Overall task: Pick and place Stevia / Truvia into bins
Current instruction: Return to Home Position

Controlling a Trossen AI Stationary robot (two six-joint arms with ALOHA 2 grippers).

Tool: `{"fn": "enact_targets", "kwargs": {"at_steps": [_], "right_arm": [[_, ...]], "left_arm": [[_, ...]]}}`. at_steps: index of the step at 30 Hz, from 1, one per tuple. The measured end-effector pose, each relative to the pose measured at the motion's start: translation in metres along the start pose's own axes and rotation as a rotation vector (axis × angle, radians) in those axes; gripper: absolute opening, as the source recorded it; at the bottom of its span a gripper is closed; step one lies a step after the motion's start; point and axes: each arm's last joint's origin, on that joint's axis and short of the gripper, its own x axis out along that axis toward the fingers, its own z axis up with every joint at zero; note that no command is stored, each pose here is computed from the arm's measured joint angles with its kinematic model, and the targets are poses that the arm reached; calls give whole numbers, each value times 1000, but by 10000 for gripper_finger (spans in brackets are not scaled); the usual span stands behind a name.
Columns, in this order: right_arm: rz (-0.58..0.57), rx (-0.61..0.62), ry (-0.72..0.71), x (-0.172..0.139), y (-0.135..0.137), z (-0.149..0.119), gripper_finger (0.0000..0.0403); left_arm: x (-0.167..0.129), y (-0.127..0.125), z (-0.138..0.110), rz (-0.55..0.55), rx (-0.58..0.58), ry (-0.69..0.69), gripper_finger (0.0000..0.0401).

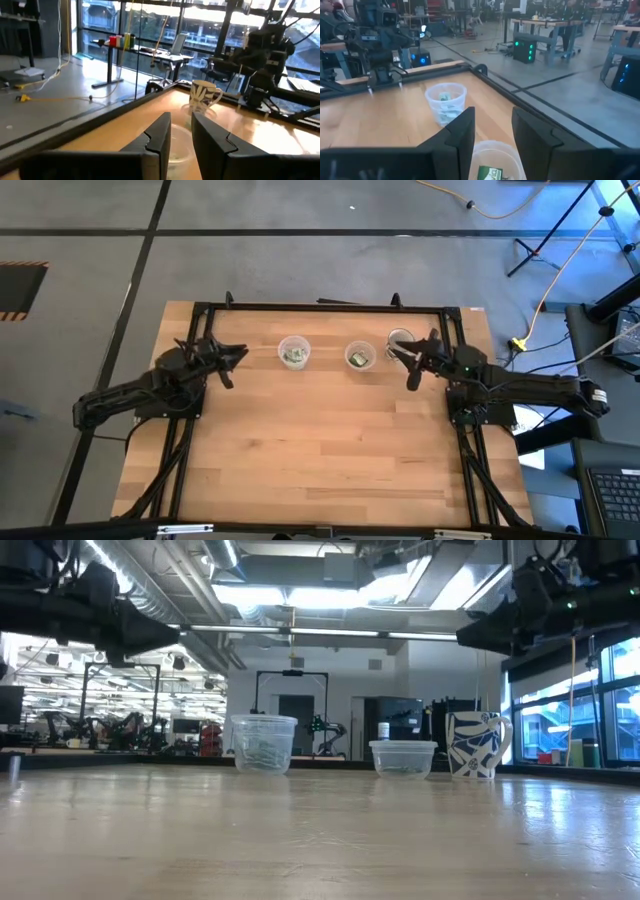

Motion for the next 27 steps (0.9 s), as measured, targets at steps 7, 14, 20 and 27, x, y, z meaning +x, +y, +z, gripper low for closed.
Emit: {"fn": "enact_targets", "kwargs": {"at_steps": [7, 14, 20, 27], "right_arm": [[-13, 32, -44, -10, -5, -18, 133], [-76, 44, -79, -18, -15, -35, 133], [-128, 69, -65, -24, -22, -44, 133], [-162, 41, -68, -30, -26, -44, 133]], "left_arm": [[2, 2, -7, 43, -17, -21, 72], [2, 2, -8, 44, -16, -15, 72], [2, 3, -8, 61, 7, -16, 72], [2, 4, -7, 86, 62, -18, 72]]}}
